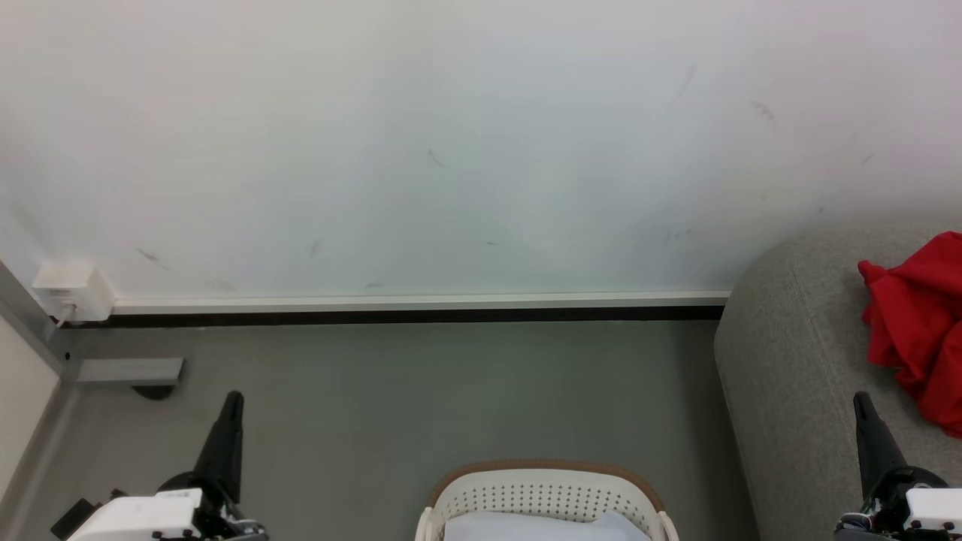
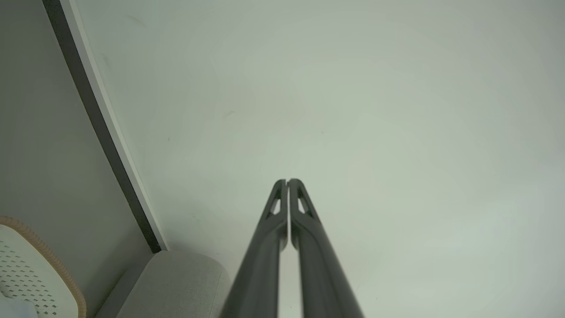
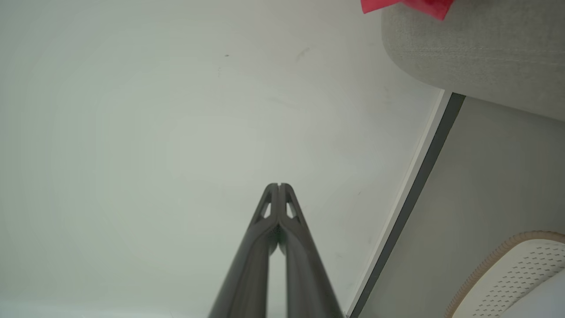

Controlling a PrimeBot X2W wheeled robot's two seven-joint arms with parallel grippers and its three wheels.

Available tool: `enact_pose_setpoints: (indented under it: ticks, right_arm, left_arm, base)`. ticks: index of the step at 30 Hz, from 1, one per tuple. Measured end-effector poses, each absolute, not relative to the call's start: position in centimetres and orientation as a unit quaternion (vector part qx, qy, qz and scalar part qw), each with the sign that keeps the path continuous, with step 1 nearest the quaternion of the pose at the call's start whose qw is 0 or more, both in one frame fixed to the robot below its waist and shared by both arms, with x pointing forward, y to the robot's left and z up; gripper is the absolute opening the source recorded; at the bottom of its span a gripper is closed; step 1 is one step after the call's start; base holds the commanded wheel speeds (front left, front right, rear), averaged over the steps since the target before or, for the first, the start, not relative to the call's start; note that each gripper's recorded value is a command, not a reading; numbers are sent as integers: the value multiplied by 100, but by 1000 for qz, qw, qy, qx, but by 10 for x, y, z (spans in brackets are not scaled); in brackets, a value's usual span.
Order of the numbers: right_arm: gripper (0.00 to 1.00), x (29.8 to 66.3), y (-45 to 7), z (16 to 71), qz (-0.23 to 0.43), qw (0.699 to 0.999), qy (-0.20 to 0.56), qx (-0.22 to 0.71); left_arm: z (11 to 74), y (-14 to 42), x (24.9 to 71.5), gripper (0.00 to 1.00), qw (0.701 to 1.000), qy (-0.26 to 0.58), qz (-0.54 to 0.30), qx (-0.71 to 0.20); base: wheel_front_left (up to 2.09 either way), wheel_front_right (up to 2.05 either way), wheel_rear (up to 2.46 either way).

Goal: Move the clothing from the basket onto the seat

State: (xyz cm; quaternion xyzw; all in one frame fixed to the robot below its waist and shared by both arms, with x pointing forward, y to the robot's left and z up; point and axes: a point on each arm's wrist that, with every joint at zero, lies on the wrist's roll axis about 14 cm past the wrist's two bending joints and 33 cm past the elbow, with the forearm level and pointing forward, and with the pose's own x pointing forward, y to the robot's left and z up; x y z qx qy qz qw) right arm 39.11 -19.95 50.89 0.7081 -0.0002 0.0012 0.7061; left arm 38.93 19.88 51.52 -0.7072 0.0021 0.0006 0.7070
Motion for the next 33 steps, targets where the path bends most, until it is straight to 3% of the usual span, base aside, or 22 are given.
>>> enact_pose_setpoints:
  ticks: [33]
  right_arm:
    - [0, 391, -199, 509, 2, 706, 0, 709]
  left_arm:
    - [515, 199, 389, 0, 707, 2, 1, -707]
  base:
    - [0, 0, 0]
